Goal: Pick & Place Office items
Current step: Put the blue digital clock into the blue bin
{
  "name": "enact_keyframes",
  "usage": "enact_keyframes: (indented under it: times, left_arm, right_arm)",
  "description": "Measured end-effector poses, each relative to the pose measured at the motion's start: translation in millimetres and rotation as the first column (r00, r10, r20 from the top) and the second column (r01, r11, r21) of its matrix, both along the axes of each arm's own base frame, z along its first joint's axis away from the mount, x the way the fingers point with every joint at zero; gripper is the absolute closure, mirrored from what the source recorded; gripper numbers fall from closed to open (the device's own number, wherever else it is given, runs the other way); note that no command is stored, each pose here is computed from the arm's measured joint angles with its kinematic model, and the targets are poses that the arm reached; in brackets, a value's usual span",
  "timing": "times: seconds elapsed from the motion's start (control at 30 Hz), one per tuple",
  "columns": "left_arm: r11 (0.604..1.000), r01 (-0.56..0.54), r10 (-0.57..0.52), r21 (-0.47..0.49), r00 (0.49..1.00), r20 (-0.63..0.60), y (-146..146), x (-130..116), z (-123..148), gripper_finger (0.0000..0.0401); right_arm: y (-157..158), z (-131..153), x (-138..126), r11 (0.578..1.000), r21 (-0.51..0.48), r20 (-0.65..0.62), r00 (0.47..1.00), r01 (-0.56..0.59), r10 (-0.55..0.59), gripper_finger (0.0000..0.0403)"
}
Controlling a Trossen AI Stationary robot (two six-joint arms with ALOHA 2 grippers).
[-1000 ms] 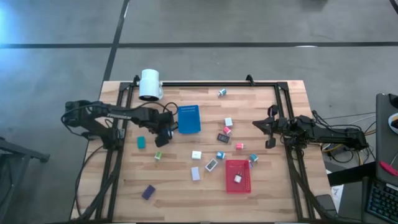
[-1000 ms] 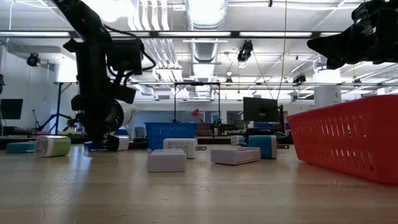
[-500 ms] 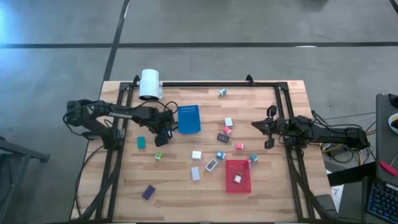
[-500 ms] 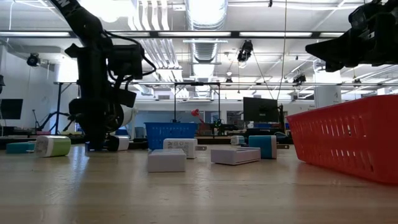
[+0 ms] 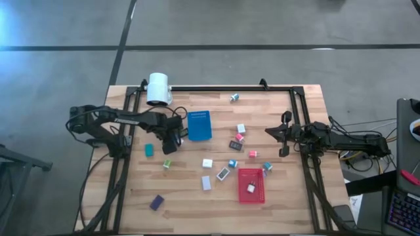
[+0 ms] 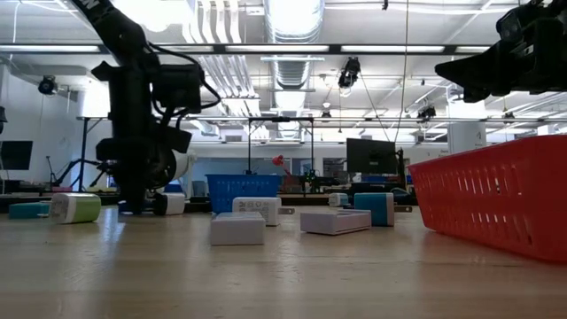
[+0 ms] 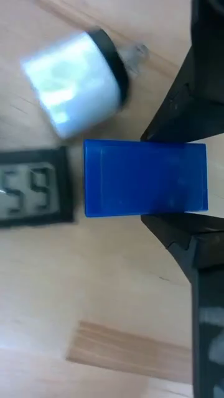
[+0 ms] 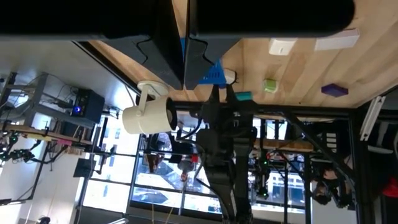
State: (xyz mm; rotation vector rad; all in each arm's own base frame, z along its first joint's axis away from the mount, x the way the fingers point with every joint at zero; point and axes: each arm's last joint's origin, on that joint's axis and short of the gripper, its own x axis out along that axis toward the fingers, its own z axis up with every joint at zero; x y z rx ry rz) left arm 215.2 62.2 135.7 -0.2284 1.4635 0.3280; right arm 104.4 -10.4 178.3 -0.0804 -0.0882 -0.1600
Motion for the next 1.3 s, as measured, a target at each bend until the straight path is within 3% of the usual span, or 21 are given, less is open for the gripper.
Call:
enact_keyframes:
  times: [0.27,0.47,0.63,0.77,1.0,1.13,1.3]
  left_arm:
    - [0.998,-0.014,0.015,0.067,1.0,-0.014,-3.3,-19.5,25.4,0.0252]
    - [0.99,-0.03,0.001,0.141,0.98,0.198,-7.0,-34.2,63.7,0.0252]
    - [0.978,-0.025,-0.067,0.209,0.905,0.42,-12.6,-51.7,92.3,0.0252]
    - [0.963,-0.013,-0.163,0.268,0.765,0.623,-18.9,-65.0,92.9,0.0252]
    - [0.948,-0.025,-0.284,0.318,0.39,0.876,-27.6,-81.3,87.8,0.0252]
    - [0.925,-0.063,-0.348,0.374,0.256,0.902,-30.4,-90.7,84.1,0.0252]
    - [0.906,-0.097,-0.393,0.412,0.17,0.904,-34.3,-104.7,78.9,0.0252]
  right_arm:
    - [0.0,0.0,0.0,1.0,0.003,0.0,1.0,0.0,0.0,0.0394]
    - [0.1,-0.1,0.1,1.0,0.003,-0.001,1.0,-0.002,0.002,0.0394]
    - [0.1,-0.1,0.1,1.0,0.003,-0.001,1.0,-0.002,0.002,0.0394]
    - [0.1,-0.1,0.1,1.0,0.003,-0.001,1.0,-0.002,0.002,0.0394]
    - [0.1,-0.1,0.1,1.0,0.018,0.002,1.0,-0.005,0.005,0.0394]
    - [0.2,-0.1,0.1,1.0,0.019,0.002,1.0,-0.007,0.007,0.0394]
    - [0.4,-0.9,0.9,0.999,0.028,-0.006,1.0,-0.015,0.016,0.0394]
